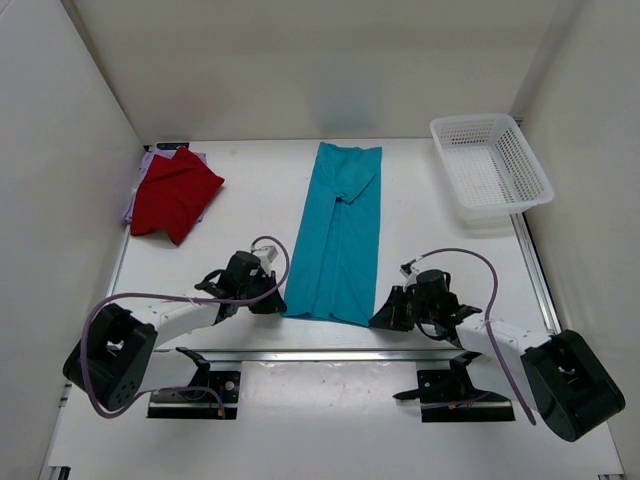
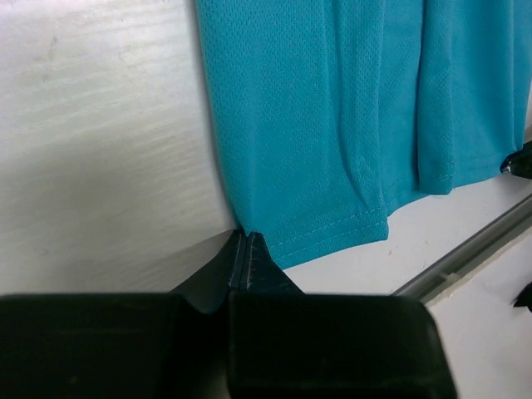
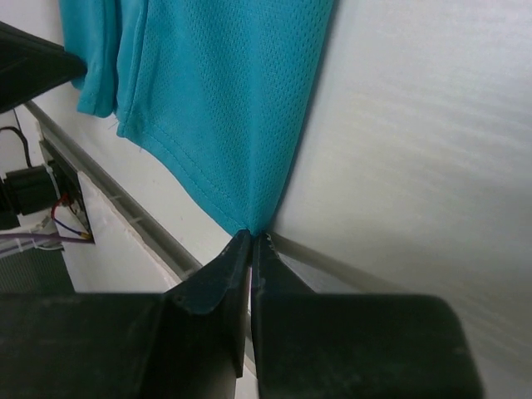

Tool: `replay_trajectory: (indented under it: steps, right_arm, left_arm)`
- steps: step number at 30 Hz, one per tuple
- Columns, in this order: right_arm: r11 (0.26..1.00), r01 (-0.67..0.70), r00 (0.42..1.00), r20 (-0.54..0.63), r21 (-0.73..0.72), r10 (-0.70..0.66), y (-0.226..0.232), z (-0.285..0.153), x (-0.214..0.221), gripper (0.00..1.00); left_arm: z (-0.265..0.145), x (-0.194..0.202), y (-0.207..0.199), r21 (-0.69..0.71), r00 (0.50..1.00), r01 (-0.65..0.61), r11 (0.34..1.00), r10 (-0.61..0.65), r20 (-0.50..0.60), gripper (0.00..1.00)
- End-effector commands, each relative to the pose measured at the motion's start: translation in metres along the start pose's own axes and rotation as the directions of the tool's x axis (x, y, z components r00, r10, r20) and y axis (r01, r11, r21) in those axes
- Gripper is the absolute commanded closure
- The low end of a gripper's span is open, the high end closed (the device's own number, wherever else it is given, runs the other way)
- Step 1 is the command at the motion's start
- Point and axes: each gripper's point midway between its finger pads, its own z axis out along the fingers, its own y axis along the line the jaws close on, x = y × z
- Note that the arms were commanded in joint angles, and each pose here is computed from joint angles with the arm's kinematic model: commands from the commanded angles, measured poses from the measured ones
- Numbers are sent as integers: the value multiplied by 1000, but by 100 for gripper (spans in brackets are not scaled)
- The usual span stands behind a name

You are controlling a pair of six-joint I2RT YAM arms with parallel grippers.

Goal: Fold and stack the t-shirts
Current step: Grab the bottom of the folded rectangular tshirt with both arms

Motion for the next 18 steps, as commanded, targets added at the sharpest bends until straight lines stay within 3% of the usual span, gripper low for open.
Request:
replay_trajectory:
  steps: [1,6,10,18]
  right_arm:
    - [999,26,999,-28,33,-25,-7,-4,15,100]
    - [996,45,993,-115,75,-36,-8,-16,50,100]
    - [995,85,995,-54,45,-82,16,-26,22,100]
    - [968,240,959,138,66,-247,58,-39,-113,100]
  left_arm:
    - [-8,31,6,-7,994,-13,1000,12,-110,100]
    - [-28,58,-8,30,992,19,999,-15,-129,100]
    - [-43,39,-33,115,996,45,992,-35,-81,100]
    - [-53,-123,-65,84,984,28,996,-42,174,100]
